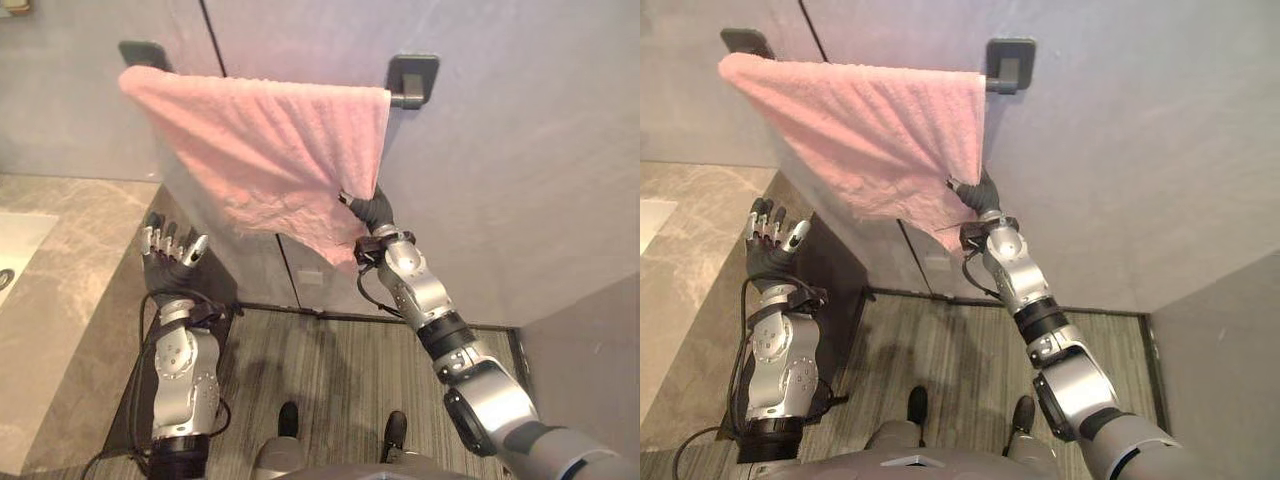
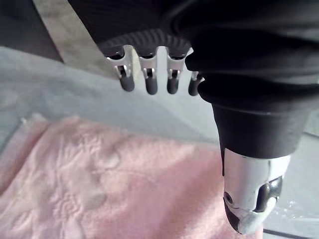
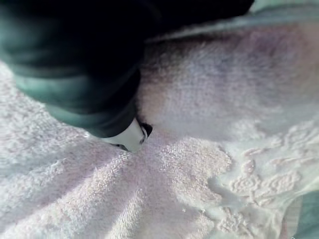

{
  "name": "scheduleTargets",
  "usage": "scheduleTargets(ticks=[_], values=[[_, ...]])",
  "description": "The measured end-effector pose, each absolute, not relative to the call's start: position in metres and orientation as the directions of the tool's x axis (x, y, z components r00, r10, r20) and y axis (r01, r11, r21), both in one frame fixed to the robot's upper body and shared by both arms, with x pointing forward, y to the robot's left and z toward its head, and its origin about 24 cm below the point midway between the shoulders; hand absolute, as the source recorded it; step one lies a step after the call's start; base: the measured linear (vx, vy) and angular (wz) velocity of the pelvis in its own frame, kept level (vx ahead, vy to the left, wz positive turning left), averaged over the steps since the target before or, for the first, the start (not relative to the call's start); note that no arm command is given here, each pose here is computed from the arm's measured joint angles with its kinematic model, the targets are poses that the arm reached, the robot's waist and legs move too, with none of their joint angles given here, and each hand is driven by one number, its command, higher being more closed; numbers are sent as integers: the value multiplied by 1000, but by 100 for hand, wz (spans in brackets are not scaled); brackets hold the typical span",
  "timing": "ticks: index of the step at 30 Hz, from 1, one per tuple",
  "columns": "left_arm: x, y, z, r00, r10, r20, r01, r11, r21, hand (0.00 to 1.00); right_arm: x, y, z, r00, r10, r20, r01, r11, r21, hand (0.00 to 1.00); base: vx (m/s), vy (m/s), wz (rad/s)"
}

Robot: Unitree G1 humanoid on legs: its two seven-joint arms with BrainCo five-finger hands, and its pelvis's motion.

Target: Organize washtable

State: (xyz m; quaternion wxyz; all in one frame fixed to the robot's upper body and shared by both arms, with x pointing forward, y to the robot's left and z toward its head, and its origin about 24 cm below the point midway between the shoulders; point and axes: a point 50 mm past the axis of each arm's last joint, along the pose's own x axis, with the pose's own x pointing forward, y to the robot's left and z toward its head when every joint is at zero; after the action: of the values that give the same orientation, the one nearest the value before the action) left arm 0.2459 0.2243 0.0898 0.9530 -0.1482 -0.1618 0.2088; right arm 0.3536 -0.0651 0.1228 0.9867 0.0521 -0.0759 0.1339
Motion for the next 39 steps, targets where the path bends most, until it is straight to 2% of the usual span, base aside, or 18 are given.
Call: scheduleTargets(ticks=[6, 10, 27, 28, 33, 39], values=[[276, 223, 96, 872, 423, 247, -354, 892, -281, 0, 352, -63, 122, 947, 274, 165, -288, 955, 67, 100, -42, 0, -15], [282, 228, 96, 858, 462, 226, -398, 875, -277, 0, 346, -52, 122, 932, 318, 173, -331, 942, 51, 100, -14, -4, -9], [310, 248, 102, 742, 660, 118, -595, 730, -336, 0, 336, -27, 120, 906, 385, 175, -394, 919, 19, 100, 3, 0, -6], [314, 249, 103, 739, 664, 113, -602, 727, -331, 100, 336, -27, 120, 907, 382, 178, -392, 920, 19, 100, -14, -1, -4], [323, 255, 113, 738, 661, 134, -601, 735, -314, 100, 334, -24, 120, 903, 388, 184, -397, 917, 14, 100, -9, 0, -2], [329, 254, 122, 780, 601, 173, -539, 786, -302, 100, 332, -21, 119, 897, 404, 180, -416, 909, 30, 100, 2, 1, -3]])
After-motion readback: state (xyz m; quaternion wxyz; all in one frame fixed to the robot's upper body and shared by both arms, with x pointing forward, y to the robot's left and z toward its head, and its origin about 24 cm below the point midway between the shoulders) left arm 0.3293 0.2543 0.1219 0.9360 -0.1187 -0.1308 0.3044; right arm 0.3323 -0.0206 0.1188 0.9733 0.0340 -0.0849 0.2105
